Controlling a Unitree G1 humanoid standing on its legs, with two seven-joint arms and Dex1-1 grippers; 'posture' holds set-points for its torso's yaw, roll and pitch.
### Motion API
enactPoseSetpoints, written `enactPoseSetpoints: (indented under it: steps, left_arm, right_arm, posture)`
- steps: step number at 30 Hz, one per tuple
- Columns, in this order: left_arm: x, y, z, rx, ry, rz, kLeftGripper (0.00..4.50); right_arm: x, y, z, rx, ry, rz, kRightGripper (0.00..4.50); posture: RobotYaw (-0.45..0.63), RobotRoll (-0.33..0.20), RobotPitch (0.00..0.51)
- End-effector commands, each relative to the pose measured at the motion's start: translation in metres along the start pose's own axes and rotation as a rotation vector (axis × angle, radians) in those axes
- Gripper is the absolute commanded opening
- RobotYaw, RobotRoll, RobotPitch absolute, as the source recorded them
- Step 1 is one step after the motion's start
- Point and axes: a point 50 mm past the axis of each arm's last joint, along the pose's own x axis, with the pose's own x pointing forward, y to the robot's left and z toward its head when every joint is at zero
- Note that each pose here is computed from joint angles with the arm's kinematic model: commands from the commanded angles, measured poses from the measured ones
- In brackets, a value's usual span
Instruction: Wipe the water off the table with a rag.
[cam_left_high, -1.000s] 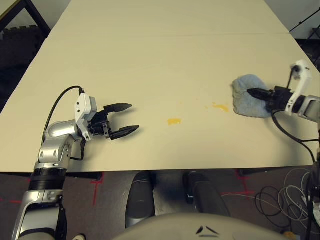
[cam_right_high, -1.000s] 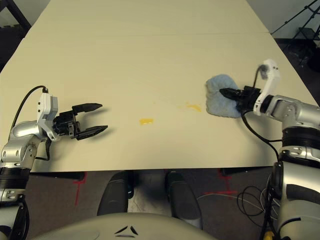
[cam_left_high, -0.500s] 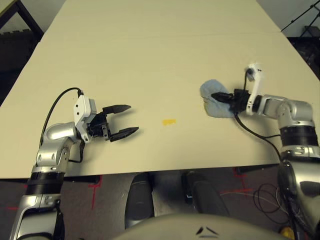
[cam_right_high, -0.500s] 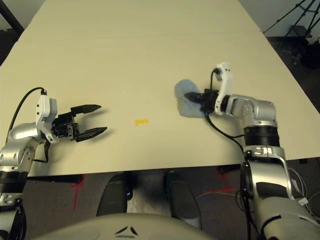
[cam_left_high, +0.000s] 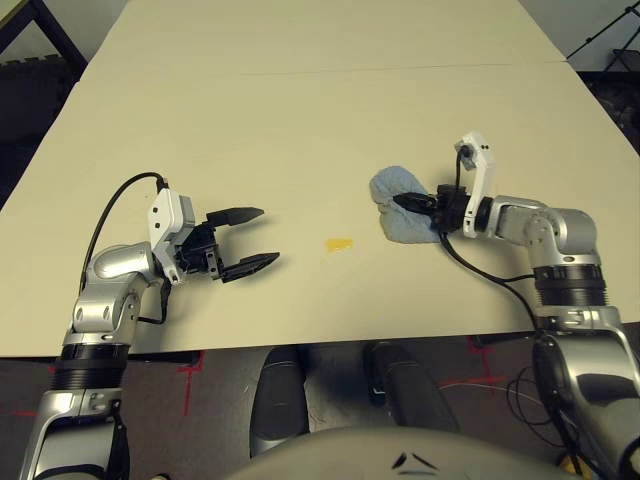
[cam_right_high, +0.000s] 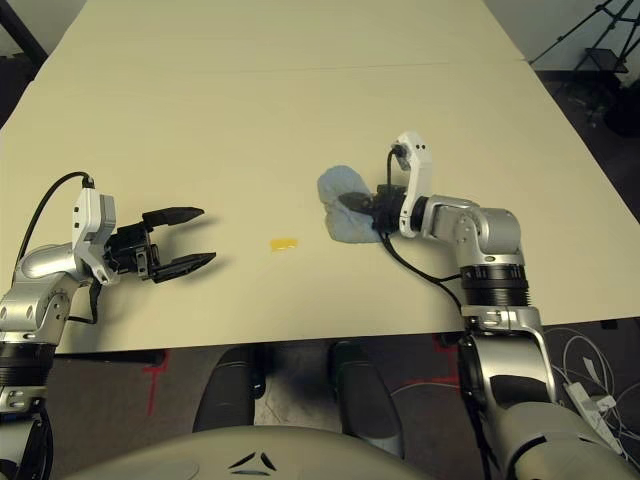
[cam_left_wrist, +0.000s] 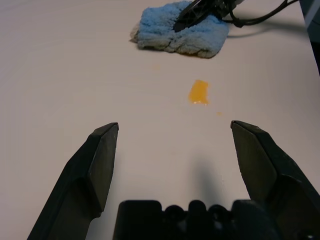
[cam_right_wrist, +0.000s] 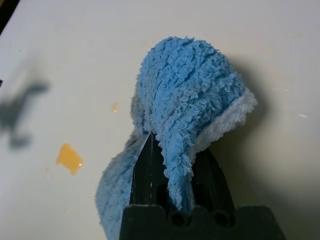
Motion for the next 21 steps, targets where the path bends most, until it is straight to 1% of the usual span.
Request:
enactPoseSetpoints:
  steps: [1, 7, 10, 13, 15, 18, 21]
  left_arm:
    - [-0.002, 0.000, -0.002, -0.002, 0.021, -0.007, 4.50]
    - [-0.002, 0.000, -0.002, 0.000, 0.020, -0.005, 4.50]
    - [-0.002, 0.001, -0.003, 0.002, 0.020, -0.004, 4.50]
    - [-0.002, 0.001, -0.003, 0.002, 0.022, -0.005, 4.50]
    - [-0.003, 0.002, -0.003, 0.002, 0.024, -0.004, 4.50]
    - [-0.007, 0.002, -0.004, 0.012, 0.037, 0.000, 4.50]
    - [-0.012, 0.002, -0.003, 0.017, 0.042, 0.002, 4.50]
  right_arm:
    - [-0.028, -0.027, -0.002, 0.034, 0.012, -0.128, 0.12]
    - [-0.065, -0.044, 0.018, 0.010, -0.043, -0.225, 0.12]
    - [-0.075, -0.043, 0.034, -0.011, -0.104, -0.226, 0.12]
    - [-0.074, -0.028, 0.053, -0.034, -0.175, -0.144, 0.12]
    - [-0.071, -0.016, 0.059, -0.045, -0.182, -0.090, 0.12]
    - [-0.062, 0.001, 0.061, -0.060, -0.164, -0.011, 0.12]
    - [-0.050, 0.012, 0.054, -0.052, -0.126, 0.039, 0.12]
  posture:
    - [0.18, 0.000, 0.202]
    - [0.18, 0.000, 0.198]
    - [0.17, 0.000, 0.196]
    - [0.17, 0.000, 0.194]
    - [0.18, 0.000, 0.193]
    - [0.19, 0.000, 0.193]
    - [0.20, 0.000, 0.193]
